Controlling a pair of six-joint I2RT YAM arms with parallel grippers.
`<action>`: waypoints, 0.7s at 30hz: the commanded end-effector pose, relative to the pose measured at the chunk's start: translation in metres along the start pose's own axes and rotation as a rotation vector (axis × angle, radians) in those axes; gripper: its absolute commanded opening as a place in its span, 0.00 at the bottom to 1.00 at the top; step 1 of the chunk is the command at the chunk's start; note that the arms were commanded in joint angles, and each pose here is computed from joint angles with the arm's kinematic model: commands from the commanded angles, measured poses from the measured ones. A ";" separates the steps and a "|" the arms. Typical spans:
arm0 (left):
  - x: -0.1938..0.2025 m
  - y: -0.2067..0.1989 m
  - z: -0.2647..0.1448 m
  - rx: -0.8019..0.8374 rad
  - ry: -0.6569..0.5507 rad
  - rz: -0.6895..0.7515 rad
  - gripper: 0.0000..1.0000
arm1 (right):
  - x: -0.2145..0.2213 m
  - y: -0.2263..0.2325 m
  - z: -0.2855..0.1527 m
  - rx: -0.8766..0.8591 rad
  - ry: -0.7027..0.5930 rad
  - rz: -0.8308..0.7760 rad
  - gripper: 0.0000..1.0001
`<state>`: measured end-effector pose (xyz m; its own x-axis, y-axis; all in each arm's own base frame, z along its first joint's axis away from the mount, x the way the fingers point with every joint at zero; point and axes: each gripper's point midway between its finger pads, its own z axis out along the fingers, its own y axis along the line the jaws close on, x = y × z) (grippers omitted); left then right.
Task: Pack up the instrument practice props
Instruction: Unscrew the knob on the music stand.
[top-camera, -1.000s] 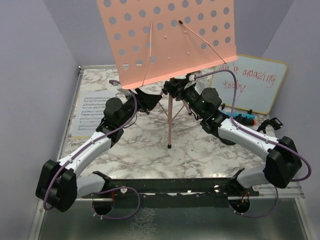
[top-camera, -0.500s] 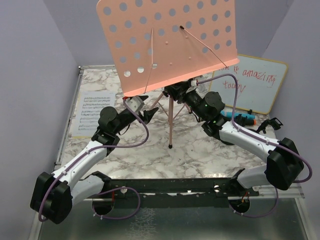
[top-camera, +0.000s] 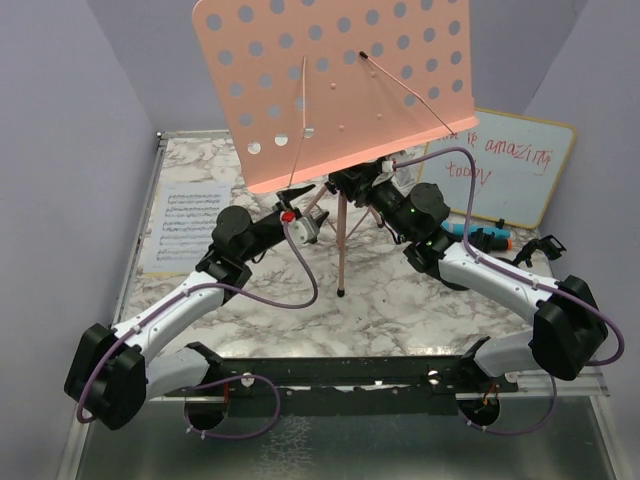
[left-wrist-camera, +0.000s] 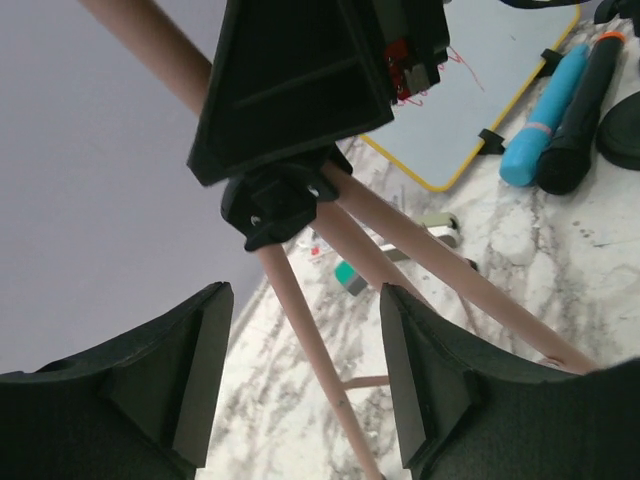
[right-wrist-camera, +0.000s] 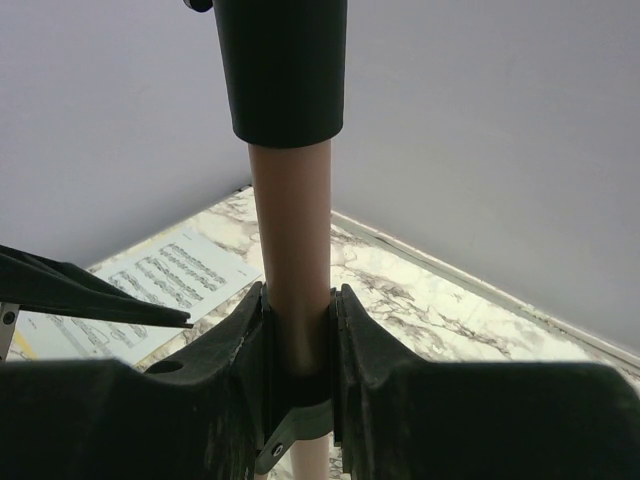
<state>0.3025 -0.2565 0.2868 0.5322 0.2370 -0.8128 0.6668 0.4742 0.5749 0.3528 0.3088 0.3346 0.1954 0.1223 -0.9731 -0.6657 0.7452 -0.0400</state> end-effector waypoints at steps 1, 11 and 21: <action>-0.022 0.023 0.011 -0.044 -0.039 0.197 0.62 | 0.075 0.017 -0.020 -0.097 0.236 -0.036 0.00; -0.025 0.021 0.025 -0.034 -0.028 0.365 0.55 | 0.078 0.020 -0.018 -0.107 0.244 -0.025 0.01; -0.024 0.026 0.038 -0.041 -0.001 0.452 0.45 | 0.078 0.018 -0.018 -0.100 0.248 -0.029 0.00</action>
<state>0.3214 -0.2800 0.3073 0.7404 0.4003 -0.5400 0.4150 0.3597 0.8357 0.3525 0.3092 0.3345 0.1955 0.1219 -0.9731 -0.6697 0.7414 -0.0417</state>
